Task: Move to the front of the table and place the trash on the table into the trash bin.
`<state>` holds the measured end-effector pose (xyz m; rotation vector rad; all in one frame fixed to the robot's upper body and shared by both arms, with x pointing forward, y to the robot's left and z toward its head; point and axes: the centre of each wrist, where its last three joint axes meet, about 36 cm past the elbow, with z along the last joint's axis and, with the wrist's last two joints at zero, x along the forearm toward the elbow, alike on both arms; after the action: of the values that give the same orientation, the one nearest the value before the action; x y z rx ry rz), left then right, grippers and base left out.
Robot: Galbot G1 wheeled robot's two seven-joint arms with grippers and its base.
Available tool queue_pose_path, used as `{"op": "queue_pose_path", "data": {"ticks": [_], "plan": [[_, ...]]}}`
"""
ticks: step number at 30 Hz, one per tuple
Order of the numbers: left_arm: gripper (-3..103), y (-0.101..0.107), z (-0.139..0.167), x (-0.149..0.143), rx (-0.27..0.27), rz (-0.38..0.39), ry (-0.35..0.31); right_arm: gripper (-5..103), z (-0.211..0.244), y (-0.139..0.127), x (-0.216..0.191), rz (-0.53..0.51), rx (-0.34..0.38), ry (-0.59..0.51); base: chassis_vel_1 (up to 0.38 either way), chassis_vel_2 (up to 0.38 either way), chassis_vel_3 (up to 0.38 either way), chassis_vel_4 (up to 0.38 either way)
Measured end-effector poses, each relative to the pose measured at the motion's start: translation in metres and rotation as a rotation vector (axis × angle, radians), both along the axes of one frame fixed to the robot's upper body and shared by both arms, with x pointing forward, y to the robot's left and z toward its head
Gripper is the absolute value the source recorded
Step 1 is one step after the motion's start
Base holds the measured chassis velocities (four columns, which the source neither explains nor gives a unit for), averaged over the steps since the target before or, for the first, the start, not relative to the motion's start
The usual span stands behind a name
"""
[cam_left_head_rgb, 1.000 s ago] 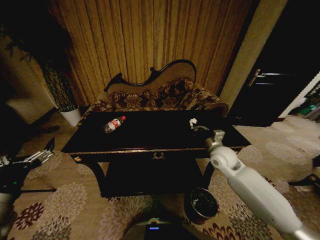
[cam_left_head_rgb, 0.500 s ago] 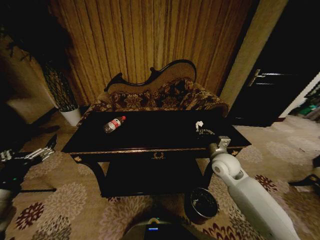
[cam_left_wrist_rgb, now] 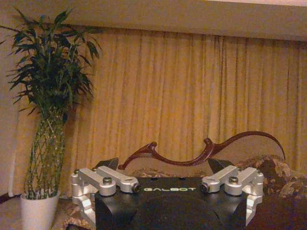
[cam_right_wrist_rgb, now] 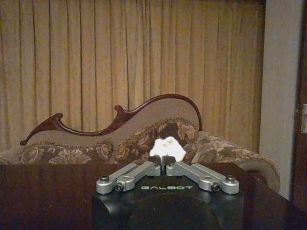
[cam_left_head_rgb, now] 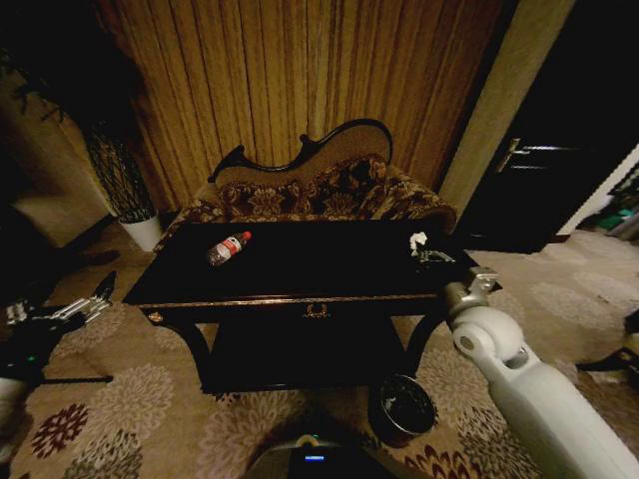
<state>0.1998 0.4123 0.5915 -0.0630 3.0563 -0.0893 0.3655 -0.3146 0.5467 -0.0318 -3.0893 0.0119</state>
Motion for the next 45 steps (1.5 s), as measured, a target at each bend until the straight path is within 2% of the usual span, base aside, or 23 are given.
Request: {"op": "queue_pose_path", "data": {"ticks": [14, 21, 27, 29, 35, 37, 38, 41, 45], "plan": [[100, -0.004, -0.002, 0.004, -0.015, -0.015, 0.012, 1, -0.009, -0.008, -0.017, -0.028, 0.012, -0.003, 0.105, -0.123, -0.111, 0.122], [100, -0.005, -0.003, 0.004, -0.016, -0.010, 0.009, 1, -0.035, -0.008, -0.012, -0.034, -0.003, 0.003, 0.099, -0.098, -0.104, 0.105], [100, -0.006, -0.003, 0.001, -0.018, -0.001, 0.006, 1, -0.078, -0.016, -0.019, -0.056, -0.011, 0.113, 0.000, 0.000, 0.000, 0.000], [100, -0.006, -0.002, -0.001, -0.014, 0.000, 0.000, 1, -0.115, -0.025, -0.029, -0.079, -0.036, 0.212, 0.000, 0.000, 0.000, 0.000], [100, -0.008, 0.001, -0.002, -0.006, -0.001, -0.008, 1, -0.161, -0.042, -0.046, -0.111, -0.058, 0.339, 0.000, 0.000, 0.000, 0.000], [100, -0.009, 0.001, -0.002, -0.008, -0.002, -0.009, 1, -0.201, -0.048, -0.053, -0.135, -0.088, 0.427, 0.000, 0.000, 0.000, 0.000], [100, -0.009, 0.001, -0.002, -0.008, -0.002, -0.009, 1, -0.201, -0.048, -0.053, -0.135, -0.088, 0.427, 0.000, 0.000, 0.000, 0.000], [100, -0.011, -0.003, -0.001, -0.009, -0.004, -0.002, 1, -0.246, -0.050, -0.055, -0.145, -0.148, 0.503, 0.000, 0.000, 0.000, 0.000], [100, -0.012, -0.005, -0.002, -0.012, -0.005, 0.004, 1, -0.270, -0.049, -0.053, -0.144, -0.159, 0.549, 0.000, 0.000, 0.000, 0.000]]}}
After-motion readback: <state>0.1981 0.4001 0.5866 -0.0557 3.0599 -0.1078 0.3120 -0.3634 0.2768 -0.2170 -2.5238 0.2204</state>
